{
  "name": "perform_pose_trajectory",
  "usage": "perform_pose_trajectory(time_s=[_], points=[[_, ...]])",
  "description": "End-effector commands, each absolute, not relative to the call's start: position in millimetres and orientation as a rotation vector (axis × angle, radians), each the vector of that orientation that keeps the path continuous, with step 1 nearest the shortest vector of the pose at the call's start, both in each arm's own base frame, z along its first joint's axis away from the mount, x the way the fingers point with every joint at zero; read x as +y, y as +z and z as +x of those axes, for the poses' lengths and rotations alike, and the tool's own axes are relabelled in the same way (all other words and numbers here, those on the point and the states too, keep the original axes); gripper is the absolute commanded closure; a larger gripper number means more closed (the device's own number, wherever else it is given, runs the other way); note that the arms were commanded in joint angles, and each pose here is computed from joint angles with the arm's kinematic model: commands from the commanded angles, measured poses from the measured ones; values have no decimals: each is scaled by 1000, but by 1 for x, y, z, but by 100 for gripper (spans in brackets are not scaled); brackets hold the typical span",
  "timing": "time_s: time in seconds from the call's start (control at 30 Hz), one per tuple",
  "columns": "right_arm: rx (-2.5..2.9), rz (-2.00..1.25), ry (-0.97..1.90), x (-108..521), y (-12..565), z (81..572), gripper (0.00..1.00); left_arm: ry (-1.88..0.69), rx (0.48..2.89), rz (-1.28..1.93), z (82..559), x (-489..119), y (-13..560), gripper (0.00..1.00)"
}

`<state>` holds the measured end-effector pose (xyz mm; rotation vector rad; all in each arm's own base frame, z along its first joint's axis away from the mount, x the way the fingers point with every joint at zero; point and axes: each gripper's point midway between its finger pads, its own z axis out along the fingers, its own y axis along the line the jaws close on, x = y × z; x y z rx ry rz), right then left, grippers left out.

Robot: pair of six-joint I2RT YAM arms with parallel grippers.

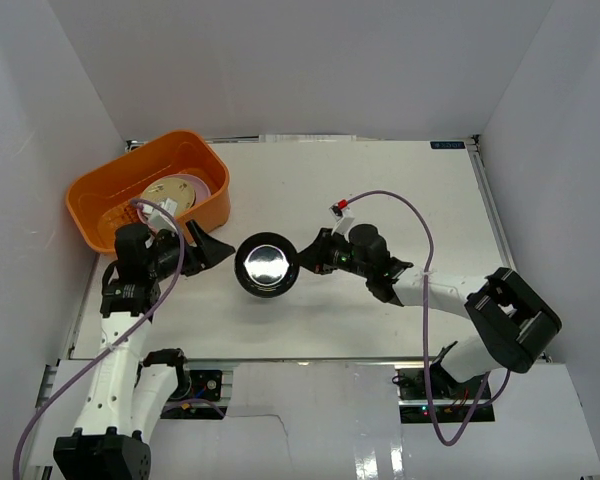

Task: Place the plates into the plastic bin on the countertop

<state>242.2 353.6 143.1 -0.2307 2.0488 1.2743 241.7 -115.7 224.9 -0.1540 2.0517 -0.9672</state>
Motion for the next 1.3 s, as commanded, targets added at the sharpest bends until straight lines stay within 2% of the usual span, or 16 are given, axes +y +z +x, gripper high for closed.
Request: perform_pose_trajectory(time_s=[0.0, 0.17, 0.27, 0.3, 0.4, 0.43, 0.47, 0.53, 0.57, 0.63, 0.67, 0.77, 0.8, 0.93, 1.07, 1.27], points=[[1947, -357, 1374, 358, 168, 231, 92, -1012, 2163, -151, 231, -123, 196, 21], [1913, -376, 1420, 358, 183, 236, 92, -1064, 2232, -127, 229, -141, 177, 32], [1885, -390, 1465, 360, 192, 234, 92, -1082, 2260, -101, 229, -154, 169, 45], [1876, -397, 1475, 360, 195, 233, 92, -1061, 2274, -90, 228, -158, 165, 59], [1873, -394, 1471, 357, 195, 232, 92, -1053, 2276, -90, 231, -165, 164, 80], [1872, -396, 1474, 355, 195, 231, 91, -1049, 2269, -97, 234, -165, 166, 93], [1869, -389, 1472, 352, 197, 232, 83, -1049, 2257, -112, 237, -165, 170, 98], [1881, -370, 1461, 344, 192, 231, 65, -1025, 2227, -141, 248, -163, 178, 100], [1866, -359, 1454, 338, 198, 230, 47, -1029, 2181, -134, 257, -165, 195, 100], [1912, -329, 1391, 323, 184, 230, 32, -1026, 2159, -156, 272, -166, 207, 100], [1869, -360, 1364, 316, 194, 226, 19, -1015, 2144, -160, 281, -166, 215, 100], [1893, -386, 1277, 294, 186, 214, 8, -945, 2084, -198, 317, -157, 246, 100], [1893, -402, 1230, 287, 182, 213, 8, -934, 2031, -207, 330, -152, 269, 100], [1894, -388, 1152, 262, 174, 200, 8, -899, 1939, -431, 371, -101, 289, 100], [1944, -390, 1115, 252, 150, 192, 9, -735, 1778, -770, 388, 7, 286, 100], [1994, -420, 1123, 254, 133, 188, 10, -491, 1814, -927, 401, 65, 251, 100]])
